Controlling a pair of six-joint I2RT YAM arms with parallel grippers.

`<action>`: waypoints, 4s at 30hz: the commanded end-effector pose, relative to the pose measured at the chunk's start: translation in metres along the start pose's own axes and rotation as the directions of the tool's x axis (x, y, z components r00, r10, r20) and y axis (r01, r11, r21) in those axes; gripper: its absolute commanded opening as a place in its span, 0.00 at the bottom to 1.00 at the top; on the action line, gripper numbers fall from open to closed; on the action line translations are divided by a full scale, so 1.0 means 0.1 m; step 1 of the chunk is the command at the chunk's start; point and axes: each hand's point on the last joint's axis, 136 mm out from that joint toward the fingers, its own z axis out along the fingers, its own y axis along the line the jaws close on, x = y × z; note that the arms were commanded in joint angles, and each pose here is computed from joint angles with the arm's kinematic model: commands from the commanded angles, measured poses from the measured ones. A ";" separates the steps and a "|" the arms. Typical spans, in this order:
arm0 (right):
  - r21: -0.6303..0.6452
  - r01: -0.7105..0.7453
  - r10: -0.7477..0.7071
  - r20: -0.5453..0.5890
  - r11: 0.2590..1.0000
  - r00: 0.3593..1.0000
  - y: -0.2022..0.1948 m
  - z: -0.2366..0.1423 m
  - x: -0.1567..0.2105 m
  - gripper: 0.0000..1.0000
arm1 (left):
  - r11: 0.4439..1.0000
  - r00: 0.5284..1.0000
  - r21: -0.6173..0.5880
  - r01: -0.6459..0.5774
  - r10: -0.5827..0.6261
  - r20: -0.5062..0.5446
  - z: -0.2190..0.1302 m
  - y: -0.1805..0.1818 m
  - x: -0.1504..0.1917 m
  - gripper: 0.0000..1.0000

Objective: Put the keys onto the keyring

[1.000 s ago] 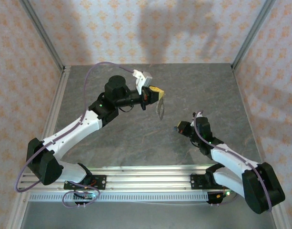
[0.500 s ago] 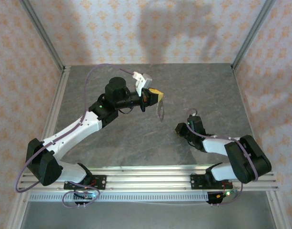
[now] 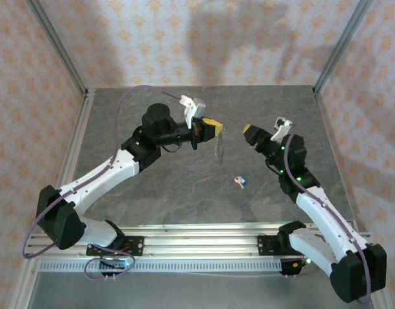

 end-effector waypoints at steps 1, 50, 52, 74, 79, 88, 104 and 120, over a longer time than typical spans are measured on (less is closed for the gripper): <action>-0.195 0.043 -0.043 0.005 0.980 0.999 0.48 -0.08 -0.16 0.52 | 0.997 0.994 0.075 0.011 -0.019 0.110 -0.01 -0.06 -0.29 0.00; -0.637 -0.024 -0.007 -0.046 0.771 0.999 1.66 -0.06 -0.25 0.21 | 0.983 0.958 0.160 0.094 -0.133 0.256 0.01 -0.10 -0.71 0.00; -0.637 -0.025 -0.006 -0.046 0.770 0.999 1.66 -0.06 -0.25 0.19 | 0.983 0.959 0.159 0.093 -0.132 0.253 0.02 -0.10 -0.71 0.00; -0.578 -0.020 0.024 -0.002 0.815 1.000 1.52 0.02 -0.31 0.00 | 0.985 0.923 0.019 0.170 -0.166 0.347 -0.14 0.10 -0.78 0.33; -0.578 -0.024 0.028 -0.001 0.816 1.000 1.52 0.03 -0.32 0.00 | 0.982 0.913 -0.014 0.190 -0.172 0.370 -0.22 0.17 -0.75 0.40; -0.594 -0.044 0.050 -0.007 0.804 0.999 1.55 0.04 -0.34 0.00 | 0.974 0.911 0.025 0.225 -0.220 0.348 -0.16 0.23 -0.65 0.37; -0.595 -0.057 0.066 -0.006 0.801 0.998 1.54 0.05 -0.35 0.00 | 0.956 0.889 0.116 0.271 -0.295 0.351 -0.04 0.24 -0.65 0.33; -0.592 -0.060 0.070 -0.006 0.804 0.998 1.53 0.07 -0.35 0.00 | 0.952 0.899 0.154 0.265 -0.302 0.318 0.08 0.14 -0.60 0.28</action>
